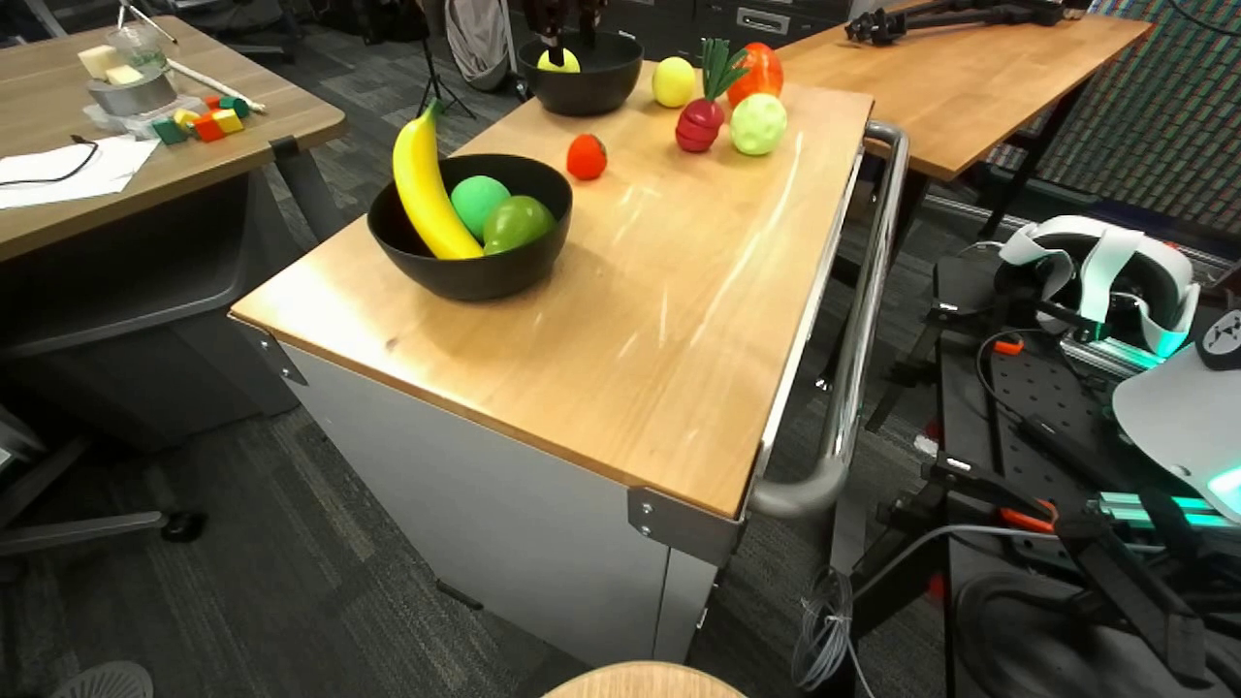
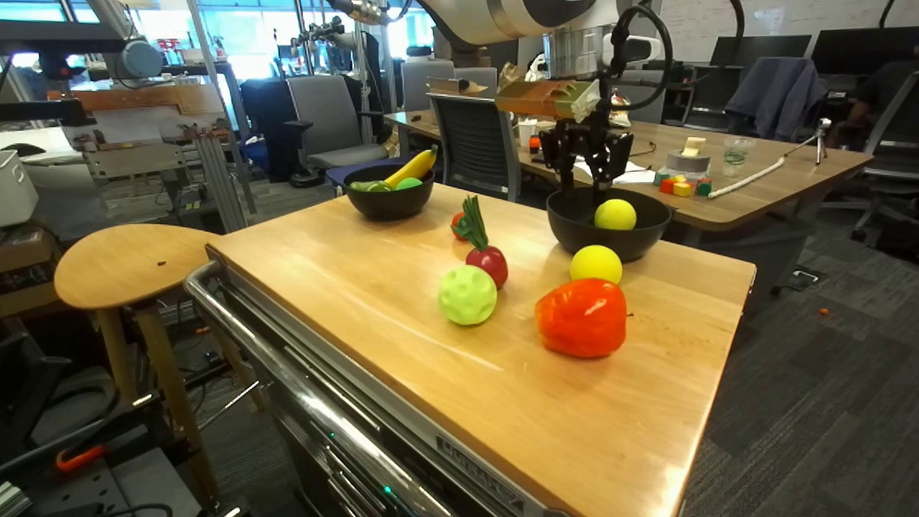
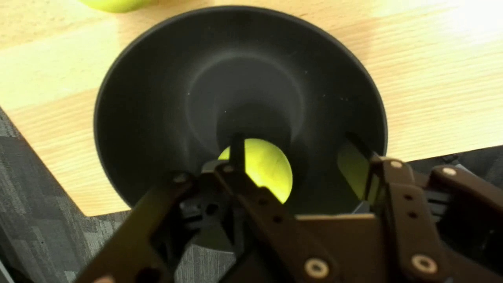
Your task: Place the toy fruits and vegetables in the black bowls
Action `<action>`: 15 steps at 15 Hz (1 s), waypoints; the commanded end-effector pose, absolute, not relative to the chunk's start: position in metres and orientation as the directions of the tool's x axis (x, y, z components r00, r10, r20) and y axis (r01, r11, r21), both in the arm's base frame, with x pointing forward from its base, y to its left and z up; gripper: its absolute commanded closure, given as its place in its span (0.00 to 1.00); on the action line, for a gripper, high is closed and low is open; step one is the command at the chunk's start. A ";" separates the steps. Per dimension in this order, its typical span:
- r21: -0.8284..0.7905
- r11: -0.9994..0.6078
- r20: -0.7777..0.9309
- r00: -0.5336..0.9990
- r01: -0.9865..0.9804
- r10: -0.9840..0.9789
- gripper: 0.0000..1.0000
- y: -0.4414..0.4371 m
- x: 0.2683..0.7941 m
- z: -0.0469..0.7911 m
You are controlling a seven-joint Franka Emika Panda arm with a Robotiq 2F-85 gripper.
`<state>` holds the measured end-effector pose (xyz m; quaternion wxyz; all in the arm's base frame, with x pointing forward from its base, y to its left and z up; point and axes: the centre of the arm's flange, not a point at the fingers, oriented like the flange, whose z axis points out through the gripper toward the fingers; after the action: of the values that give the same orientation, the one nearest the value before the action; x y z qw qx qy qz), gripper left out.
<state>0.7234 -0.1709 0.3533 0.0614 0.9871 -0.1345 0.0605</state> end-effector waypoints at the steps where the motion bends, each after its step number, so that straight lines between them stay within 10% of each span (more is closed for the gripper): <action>1: 0.067 -0.958 0.136 0.954 -0.279 -0.268 0.38 -0.163 0.733 0.360; 9: 0.057 -0.960 0.148 0.954 -0.273 -0.262 0.01 -0.152 0.736 0.368; 13: 0.053 -0.959 0.138 0.953 -0.278 -0.269 0.20 -0.147 0.741 0.361; 15: 0.053 -0.958 0.122 0.954 -0.281 -0.273 0.44 -0.143 0.744 0.354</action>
<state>0.7302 -0.1497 0.3551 0.0440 0.9885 -0.1298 0.0632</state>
